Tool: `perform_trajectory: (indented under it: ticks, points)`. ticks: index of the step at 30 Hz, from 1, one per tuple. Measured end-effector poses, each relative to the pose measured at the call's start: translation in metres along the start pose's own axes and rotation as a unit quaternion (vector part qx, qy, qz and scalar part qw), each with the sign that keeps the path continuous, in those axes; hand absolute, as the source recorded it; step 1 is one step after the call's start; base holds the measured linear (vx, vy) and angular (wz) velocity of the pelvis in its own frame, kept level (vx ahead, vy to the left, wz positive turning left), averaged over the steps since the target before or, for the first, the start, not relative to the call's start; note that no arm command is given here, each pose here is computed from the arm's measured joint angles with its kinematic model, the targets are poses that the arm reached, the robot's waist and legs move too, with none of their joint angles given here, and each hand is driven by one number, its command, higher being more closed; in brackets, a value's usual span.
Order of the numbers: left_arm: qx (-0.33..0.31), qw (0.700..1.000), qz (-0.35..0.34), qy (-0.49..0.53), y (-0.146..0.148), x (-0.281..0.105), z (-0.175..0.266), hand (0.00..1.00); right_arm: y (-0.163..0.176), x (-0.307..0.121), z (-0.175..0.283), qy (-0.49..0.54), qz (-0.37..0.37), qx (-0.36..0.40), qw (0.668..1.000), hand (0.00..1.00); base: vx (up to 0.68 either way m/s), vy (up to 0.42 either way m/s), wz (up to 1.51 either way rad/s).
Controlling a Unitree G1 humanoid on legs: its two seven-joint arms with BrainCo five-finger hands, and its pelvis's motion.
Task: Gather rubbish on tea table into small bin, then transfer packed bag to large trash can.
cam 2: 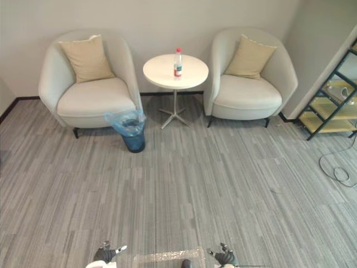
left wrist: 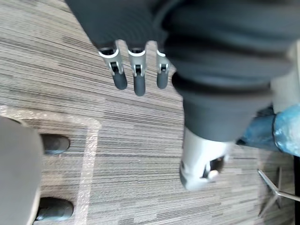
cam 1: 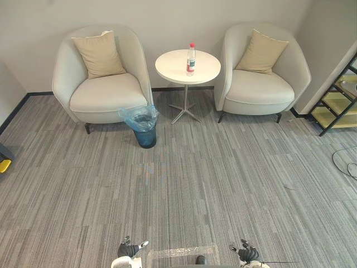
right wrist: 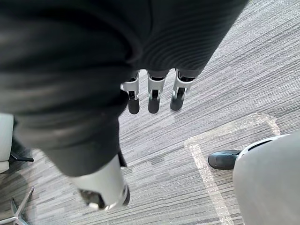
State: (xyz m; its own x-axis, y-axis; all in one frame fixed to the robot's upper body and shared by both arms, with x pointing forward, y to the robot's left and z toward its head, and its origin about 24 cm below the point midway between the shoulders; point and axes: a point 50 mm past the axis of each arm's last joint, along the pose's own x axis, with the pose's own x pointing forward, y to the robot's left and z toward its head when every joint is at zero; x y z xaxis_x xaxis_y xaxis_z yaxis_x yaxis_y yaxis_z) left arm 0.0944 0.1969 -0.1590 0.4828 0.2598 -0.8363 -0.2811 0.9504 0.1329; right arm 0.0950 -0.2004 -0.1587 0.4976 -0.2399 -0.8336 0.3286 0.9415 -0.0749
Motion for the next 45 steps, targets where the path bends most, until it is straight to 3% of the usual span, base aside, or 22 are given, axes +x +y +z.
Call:
perform_trajectory:
  ticks: [13,31,45]
  points:
    - [0.022,0.999,-0.028,0.009,-0.006,0.001,-0.002,0.00,0.003,0.002,0.002,0.004,0.018,-0.010,1.000,0.00,0.00,0.000,0.00]
    - [0.119,0.990,-0.068,-0.012,-0.021,0.005,0.014,0.00,0.008,0.005,0.011,-0.005,0.031,-0.015,0.999,0.00,0.00,0.000,-0.01]
    - [0.094,0.992,-0.062,-0.053,-0.024,0.008,0.038,0.00,0.011,0.006,0.022,-0.025,0.031,0.027,0.999,0.00,0.10,-0.036,-0.16]
